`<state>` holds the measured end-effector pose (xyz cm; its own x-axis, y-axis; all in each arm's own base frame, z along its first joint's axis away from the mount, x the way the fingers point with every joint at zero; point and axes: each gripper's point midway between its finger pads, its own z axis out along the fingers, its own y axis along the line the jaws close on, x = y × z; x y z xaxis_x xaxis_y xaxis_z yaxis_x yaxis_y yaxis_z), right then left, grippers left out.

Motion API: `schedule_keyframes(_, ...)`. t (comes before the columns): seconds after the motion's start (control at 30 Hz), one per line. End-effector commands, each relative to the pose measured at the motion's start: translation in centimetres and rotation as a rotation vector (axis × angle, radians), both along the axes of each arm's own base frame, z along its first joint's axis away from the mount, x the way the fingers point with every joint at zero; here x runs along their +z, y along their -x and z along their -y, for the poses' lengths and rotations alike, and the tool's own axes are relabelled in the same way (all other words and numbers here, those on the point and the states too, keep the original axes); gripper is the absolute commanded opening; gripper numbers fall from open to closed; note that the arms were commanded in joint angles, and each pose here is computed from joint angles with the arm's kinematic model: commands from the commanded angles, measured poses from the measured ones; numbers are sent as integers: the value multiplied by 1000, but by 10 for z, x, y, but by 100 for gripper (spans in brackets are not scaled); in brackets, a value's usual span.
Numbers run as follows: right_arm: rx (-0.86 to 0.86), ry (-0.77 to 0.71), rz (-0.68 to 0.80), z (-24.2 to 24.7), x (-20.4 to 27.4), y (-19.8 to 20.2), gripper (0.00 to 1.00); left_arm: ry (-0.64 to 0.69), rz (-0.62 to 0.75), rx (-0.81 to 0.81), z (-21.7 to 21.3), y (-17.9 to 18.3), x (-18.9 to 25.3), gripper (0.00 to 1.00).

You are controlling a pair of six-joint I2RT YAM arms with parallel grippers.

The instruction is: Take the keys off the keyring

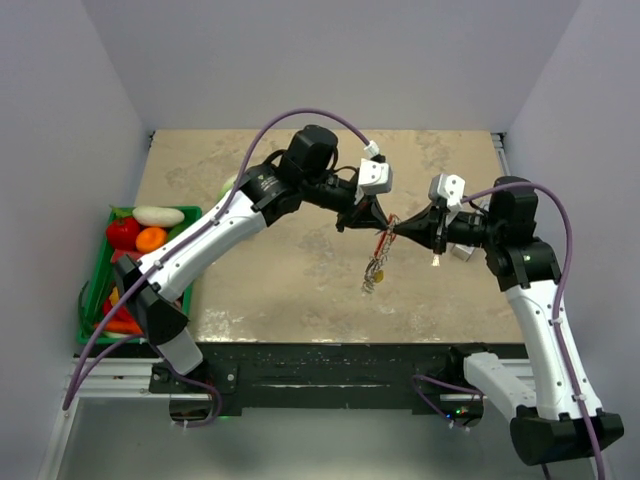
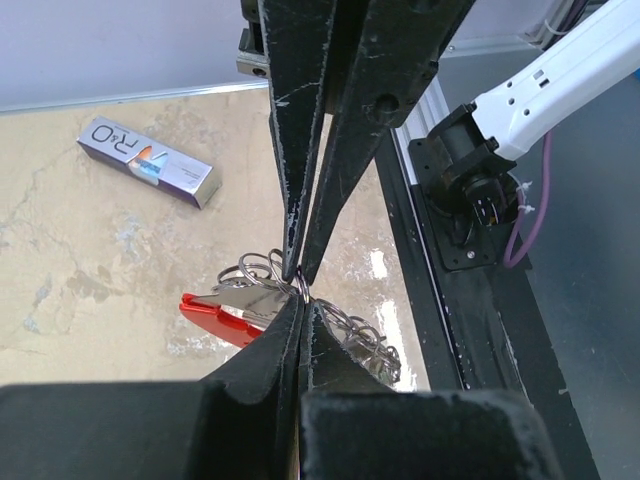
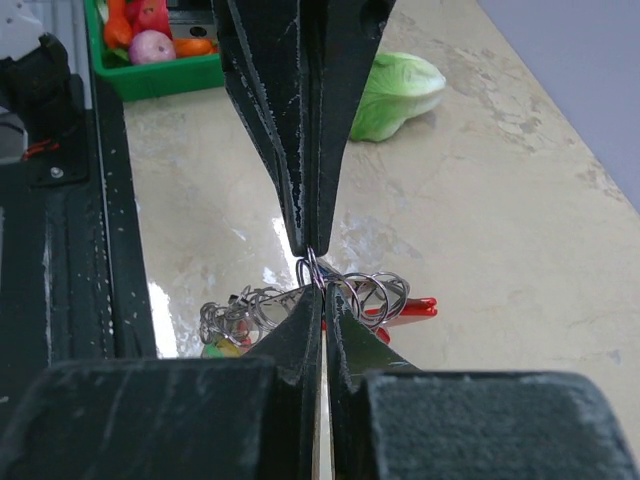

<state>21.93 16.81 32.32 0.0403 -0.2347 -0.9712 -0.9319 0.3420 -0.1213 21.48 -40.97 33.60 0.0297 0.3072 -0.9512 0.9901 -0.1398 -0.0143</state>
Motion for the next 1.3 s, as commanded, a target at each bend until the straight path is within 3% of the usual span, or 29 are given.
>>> schedule_keyframes(0.0,43,-108,15,-6,24,-6,0,41,55,-9,-7,6,19,0)
schedule_keyframes(0.97,26,-528,-182,-5,94,-26,0,60,205,165,-12,-24,44,0)
schedule_keyframes(1.27,53,-564,-210,-11,99,-24,0,55,207,178,5,-23,44,0)
